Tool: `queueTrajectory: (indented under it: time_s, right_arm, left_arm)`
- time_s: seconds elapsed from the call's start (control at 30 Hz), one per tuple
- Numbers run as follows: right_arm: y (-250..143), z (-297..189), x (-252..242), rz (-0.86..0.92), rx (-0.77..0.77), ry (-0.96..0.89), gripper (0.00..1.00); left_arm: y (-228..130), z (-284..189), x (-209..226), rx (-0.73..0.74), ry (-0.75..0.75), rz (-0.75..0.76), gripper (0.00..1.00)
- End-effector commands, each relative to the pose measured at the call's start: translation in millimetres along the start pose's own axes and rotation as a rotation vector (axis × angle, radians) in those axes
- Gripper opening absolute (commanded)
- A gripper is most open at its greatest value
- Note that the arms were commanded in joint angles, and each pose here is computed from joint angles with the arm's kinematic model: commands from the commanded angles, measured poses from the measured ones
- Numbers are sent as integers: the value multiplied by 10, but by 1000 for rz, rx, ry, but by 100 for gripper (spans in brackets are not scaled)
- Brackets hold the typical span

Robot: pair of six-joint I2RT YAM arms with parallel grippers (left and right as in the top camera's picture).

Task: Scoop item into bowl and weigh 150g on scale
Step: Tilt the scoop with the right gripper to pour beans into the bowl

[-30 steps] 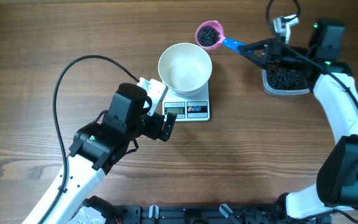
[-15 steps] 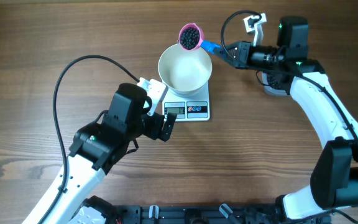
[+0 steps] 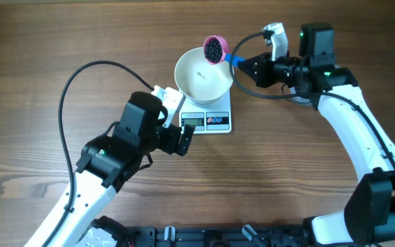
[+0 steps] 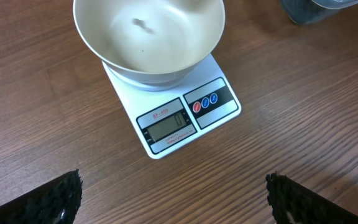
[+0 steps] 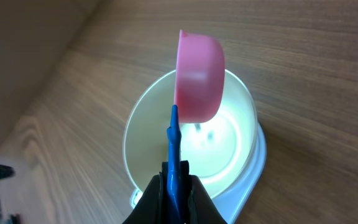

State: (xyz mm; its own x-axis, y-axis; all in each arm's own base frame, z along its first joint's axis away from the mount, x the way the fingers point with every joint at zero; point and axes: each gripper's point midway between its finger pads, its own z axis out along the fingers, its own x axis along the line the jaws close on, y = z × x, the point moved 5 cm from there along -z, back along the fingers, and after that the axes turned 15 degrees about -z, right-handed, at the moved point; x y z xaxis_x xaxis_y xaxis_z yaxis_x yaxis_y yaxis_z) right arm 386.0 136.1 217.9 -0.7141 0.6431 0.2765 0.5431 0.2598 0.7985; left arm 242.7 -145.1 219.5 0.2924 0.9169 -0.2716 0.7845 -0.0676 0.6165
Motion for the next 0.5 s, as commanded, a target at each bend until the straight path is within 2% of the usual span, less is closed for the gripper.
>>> queueTrajectory:
  time_s: [0.0, 0.47]
  right_arm:
    - [136, -41, 116, -178, -5, -68, 4]
    - [198, -112, 198, -308, -5, -101, 4]
  left_arm:
    - [-20, 11, -25, 10, -16, 19, 100]
    - [-20, 11, -25, 10, -16, 18, 100]
